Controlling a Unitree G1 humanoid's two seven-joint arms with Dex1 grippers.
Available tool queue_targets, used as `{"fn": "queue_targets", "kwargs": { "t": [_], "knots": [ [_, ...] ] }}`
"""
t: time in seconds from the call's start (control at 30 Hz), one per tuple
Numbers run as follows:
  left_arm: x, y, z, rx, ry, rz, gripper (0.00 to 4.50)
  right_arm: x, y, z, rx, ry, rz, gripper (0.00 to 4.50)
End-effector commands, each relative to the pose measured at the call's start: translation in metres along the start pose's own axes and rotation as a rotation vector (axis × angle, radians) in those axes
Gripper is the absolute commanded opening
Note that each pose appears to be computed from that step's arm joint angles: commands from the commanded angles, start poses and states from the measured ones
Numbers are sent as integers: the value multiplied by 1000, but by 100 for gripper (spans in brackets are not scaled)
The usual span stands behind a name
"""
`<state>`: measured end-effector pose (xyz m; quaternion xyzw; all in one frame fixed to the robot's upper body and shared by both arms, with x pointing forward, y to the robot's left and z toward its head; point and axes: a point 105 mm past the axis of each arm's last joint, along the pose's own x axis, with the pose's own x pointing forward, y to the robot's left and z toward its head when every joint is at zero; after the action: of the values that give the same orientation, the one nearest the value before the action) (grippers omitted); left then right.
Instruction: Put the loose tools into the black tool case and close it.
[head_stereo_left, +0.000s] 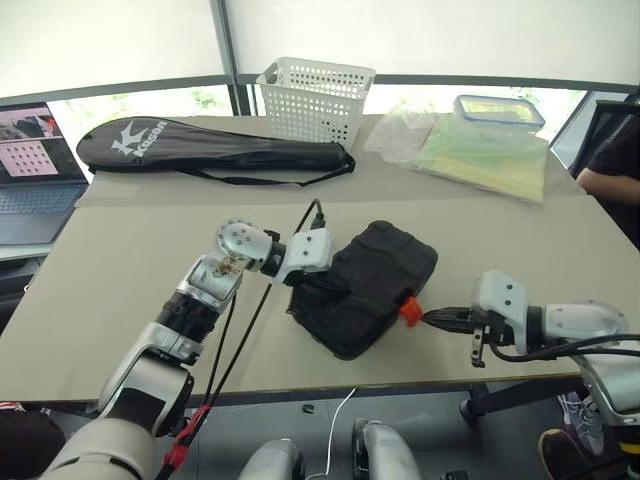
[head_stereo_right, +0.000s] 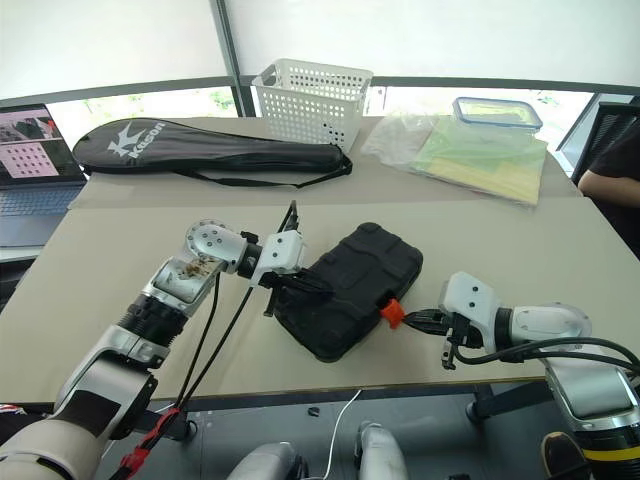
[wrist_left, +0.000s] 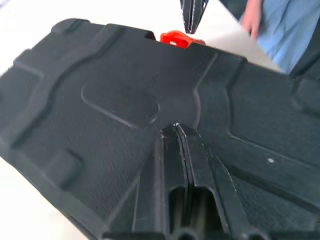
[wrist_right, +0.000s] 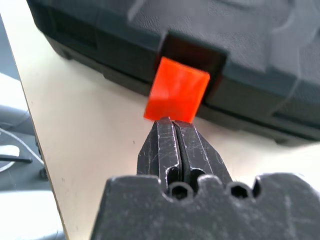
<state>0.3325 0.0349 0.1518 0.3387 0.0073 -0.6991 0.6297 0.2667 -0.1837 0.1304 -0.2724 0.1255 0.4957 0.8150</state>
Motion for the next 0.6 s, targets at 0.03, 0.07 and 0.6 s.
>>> {"fn": "queue_targets", "kwargs": {
  "t": [0.03, 0.07, 0.6],
  "knots": [
    [7, -11, -20, -17, 72, -44, 4, 4, 0, 5, -11, -28, -14, 0],
    [6, -12, -19, -25, 60, -46, 4, 7, -2, 2, -3, -24, -21, 0],
    [12, -13, -21, 52, 98, -59, 4, 30, -8, 15, 32, -108, -107, 0]
  ]
}}
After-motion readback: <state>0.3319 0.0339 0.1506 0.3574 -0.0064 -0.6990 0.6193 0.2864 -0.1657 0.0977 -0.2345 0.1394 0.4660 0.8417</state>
